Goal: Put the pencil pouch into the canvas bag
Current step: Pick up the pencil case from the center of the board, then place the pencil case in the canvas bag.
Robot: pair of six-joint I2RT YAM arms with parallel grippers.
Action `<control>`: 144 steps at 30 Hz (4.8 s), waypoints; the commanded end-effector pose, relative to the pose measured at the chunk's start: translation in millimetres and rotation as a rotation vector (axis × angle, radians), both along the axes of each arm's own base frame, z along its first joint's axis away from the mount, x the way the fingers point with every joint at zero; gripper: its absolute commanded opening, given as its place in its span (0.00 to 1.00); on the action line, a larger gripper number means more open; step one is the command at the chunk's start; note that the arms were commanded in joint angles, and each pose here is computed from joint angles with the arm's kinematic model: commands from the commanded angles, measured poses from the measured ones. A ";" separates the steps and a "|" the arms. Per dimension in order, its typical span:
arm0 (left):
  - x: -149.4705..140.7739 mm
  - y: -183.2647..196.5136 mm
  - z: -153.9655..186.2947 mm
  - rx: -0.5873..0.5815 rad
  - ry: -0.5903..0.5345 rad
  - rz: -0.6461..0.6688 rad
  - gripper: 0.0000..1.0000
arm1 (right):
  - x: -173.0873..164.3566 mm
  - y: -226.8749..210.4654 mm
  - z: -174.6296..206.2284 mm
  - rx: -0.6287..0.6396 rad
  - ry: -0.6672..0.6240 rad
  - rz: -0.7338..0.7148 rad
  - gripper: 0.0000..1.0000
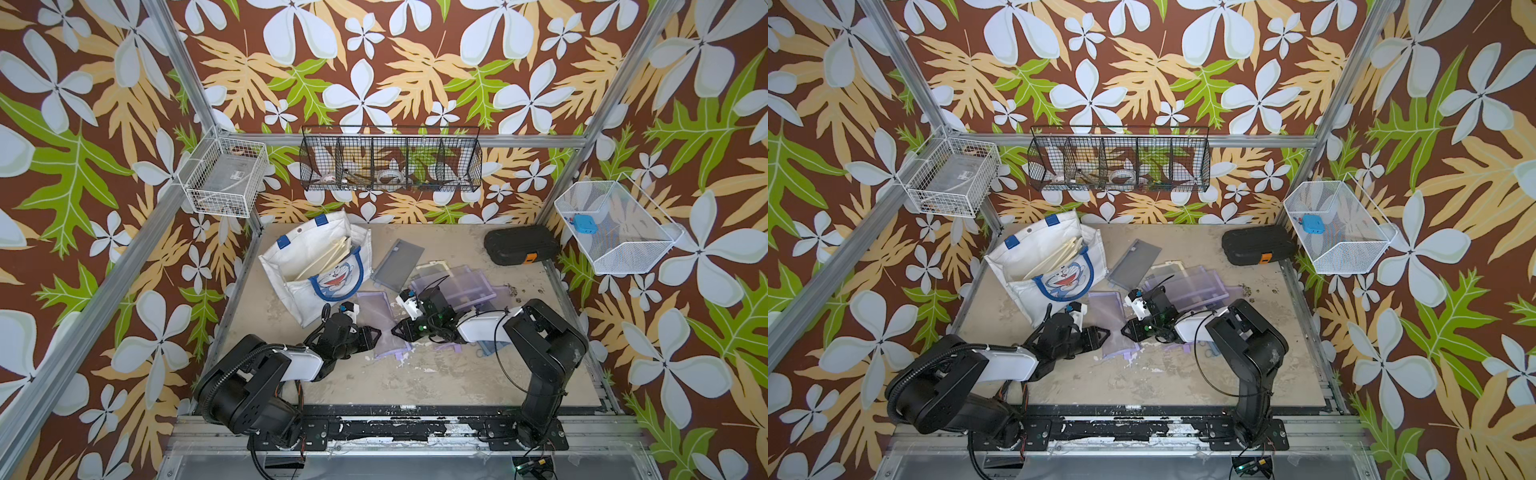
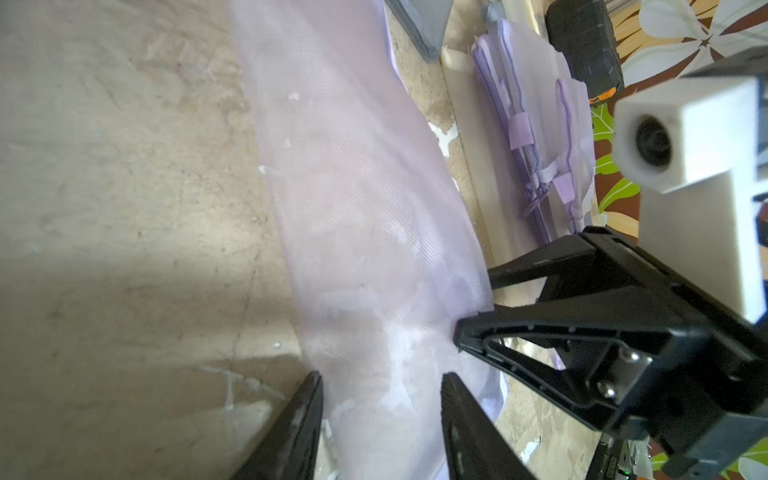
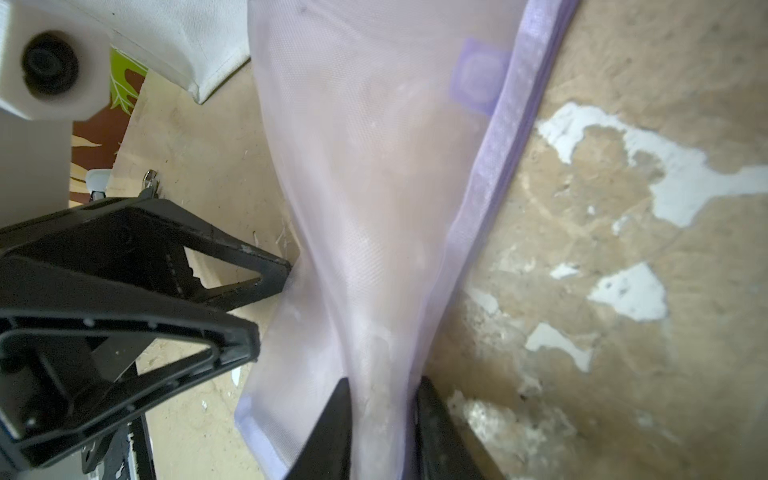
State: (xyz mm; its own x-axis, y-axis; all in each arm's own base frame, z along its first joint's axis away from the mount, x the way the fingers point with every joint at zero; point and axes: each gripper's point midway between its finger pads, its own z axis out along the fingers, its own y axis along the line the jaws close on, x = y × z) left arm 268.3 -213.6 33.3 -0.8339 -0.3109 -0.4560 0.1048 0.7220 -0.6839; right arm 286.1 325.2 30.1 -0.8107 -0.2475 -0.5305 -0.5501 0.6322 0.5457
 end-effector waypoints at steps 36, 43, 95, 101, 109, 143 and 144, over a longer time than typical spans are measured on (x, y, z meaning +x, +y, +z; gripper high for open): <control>-43.2 -45.0 231.0 -0.247 -0.556 -0.323 0.36 | -67.5 -24.3 185.1 0.270 -0.386 0.188 0.01; -39.3 -42.8 241.9 -0.208 -0.581 -0.311 0.00 | -64.2 -26.8 193.4 0.262 -0.401 0.164 0.30; 154.0 157.3 298.2 1.662 -0.545 0.098 0.00 | -32.2 -78.2 281.8 0.308 -0.577 -0.028 0.97; 157.8 157.0 290.1 1.683 -0.521 0.059 0.00 | -28.5 -73.5 281.3 0.331 -0.562 -0.026 0.96; 170.1 159.6 225.7 1.596 -0.423 -0.025 0.00 | -31.1 -70.2 286.0 0.351 -0.553 -0.003 0.94; 103.8 79.0 290.3 0.788 -0.506 -0.058 0.65 | 0.5 -98.6 232.3 0.053 -0.440 -0.113 0.92; 92.7 65.7 288.7 0.749 -0.516 -0.092 0.68 | 6.2 -105.5 214.4 0.005 -0.397 -0.120 0.91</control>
State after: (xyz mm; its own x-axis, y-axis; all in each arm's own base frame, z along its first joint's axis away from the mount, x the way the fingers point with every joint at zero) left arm 382.5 -106.1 327.9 -0.4794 0.3384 -0.8097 0.1987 0.9405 0.2755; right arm 281.6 240.0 291.0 -0.4715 -0.0666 -0.8793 -0.7187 0.6068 0.3394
